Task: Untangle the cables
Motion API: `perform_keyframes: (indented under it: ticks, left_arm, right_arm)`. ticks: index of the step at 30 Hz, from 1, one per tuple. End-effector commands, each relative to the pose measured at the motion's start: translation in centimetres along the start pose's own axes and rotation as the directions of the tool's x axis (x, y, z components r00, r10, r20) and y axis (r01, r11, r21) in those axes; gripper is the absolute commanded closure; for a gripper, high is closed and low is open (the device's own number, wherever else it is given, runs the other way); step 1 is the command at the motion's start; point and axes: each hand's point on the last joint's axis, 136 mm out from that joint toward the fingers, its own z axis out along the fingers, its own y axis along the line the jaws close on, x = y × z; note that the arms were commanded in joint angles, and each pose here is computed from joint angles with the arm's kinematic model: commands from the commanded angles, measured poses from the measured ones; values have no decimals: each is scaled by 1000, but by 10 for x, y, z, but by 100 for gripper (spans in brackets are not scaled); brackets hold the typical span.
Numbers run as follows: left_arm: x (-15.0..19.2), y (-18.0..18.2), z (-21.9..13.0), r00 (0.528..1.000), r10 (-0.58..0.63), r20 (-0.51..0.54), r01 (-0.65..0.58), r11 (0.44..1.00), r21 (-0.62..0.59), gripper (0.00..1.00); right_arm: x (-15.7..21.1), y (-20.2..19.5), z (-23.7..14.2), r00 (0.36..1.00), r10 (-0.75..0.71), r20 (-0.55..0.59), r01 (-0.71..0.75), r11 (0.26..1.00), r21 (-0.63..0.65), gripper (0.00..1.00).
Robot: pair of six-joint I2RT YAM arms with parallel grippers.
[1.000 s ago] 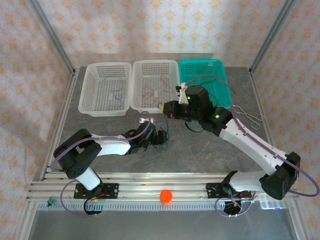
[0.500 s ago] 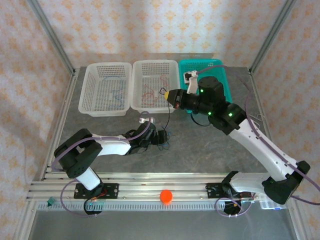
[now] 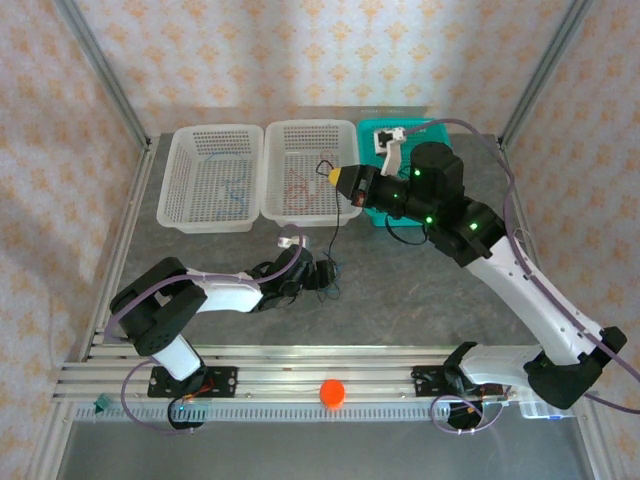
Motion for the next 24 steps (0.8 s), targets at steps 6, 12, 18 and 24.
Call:
perform_keyframes:
  ticks: [6,12,18,24]
  left_arm:
    - [34,34,14,996,-12,-84,4,995,-96,18]
    - [46,39,16,995,16,-98,-29,991,-133,18]
    - [56,40,18,993,29,-115,-46,988,-150,18]
    - [48,36,15,995,40,-96,-55,986,-156,18]
  right_arm:
    - [-32,35,-26,994,-28,102,35,998,-59,100]
    - [-58,52,-48,978,-78,191,86,996,-29,100]
    - [-78,68,-67,960,-137,245,142,990,0,100]
    - [-93,44,-76,939,-179,295,133,977,169,100]
